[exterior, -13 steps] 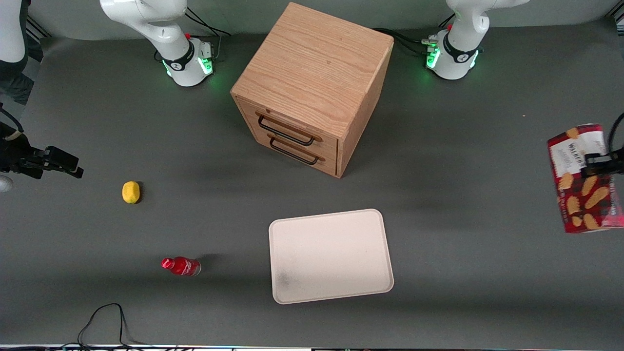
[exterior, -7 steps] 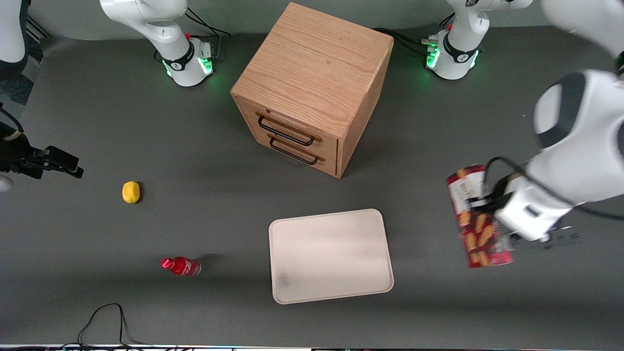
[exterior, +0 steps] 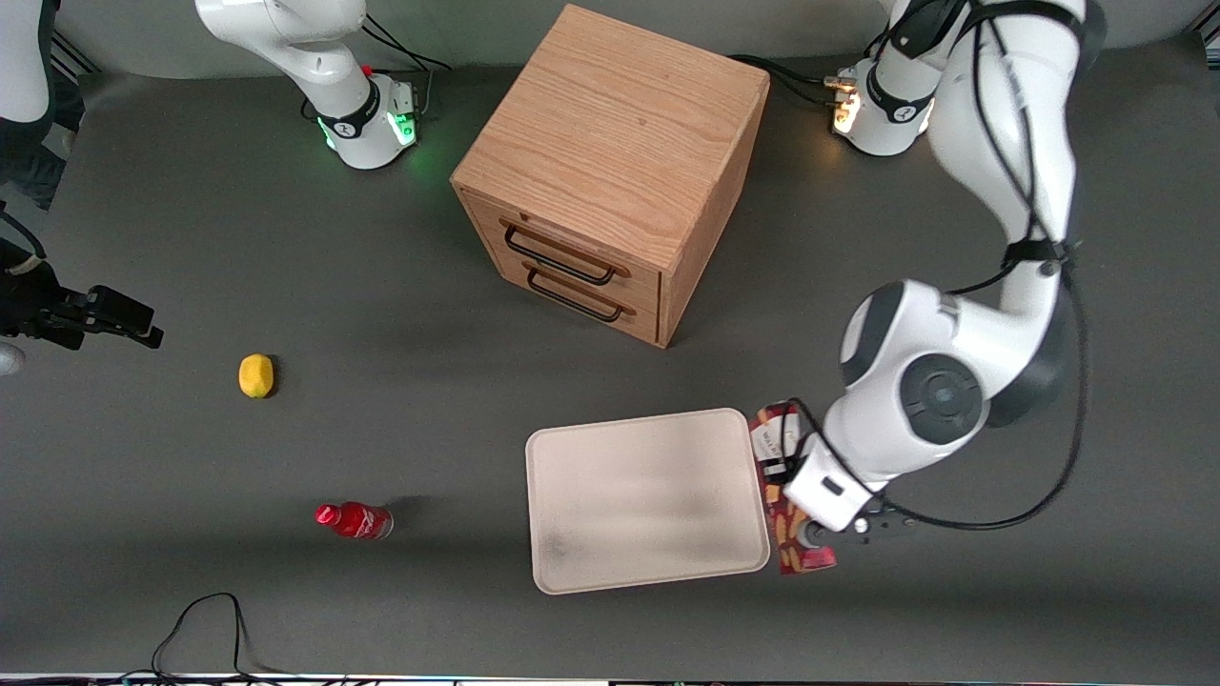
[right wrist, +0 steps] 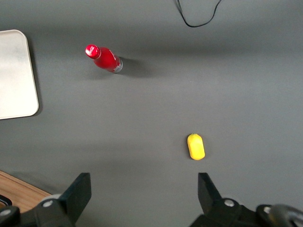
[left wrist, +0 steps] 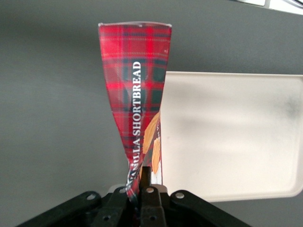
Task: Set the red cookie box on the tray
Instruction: 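Carry the held box with the left gripper over the white tray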
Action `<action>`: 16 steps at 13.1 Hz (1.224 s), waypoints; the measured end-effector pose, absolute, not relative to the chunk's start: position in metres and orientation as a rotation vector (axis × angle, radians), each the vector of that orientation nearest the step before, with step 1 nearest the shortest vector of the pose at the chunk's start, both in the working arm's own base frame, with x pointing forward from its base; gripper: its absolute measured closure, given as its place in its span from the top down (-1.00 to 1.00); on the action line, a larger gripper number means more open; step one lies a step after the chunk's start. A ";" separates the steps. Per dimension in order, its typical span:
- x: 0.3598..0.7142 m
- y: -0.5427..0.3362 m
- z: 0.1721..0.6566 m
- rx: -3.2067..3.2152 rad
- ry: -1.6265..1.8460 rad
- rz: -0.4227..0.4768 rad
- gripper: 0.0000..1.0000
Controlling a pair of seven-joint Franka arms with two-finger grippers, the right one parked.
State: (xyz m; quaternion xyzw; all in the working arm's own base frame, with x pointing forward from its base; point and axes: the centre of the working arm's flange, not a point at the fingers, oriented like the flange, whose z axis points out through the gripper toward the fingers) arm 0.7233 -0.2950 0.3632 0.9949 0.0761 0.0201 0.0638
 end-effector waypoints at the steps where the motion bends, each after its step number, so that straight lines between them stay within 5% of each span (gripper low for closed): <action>1: 0.724 -0.303 0.342 3.001 0.265 0.049 -0.92; 12: 0.720 -0.326 0.244 3.003 0.329 -0.004 -0.92; 14: 0.719 -0.328 0.243 3.012 0.319 0.001 -0.83; 16: 0.719 -0.327 0.242 3.023 0.312 0.010 -0.44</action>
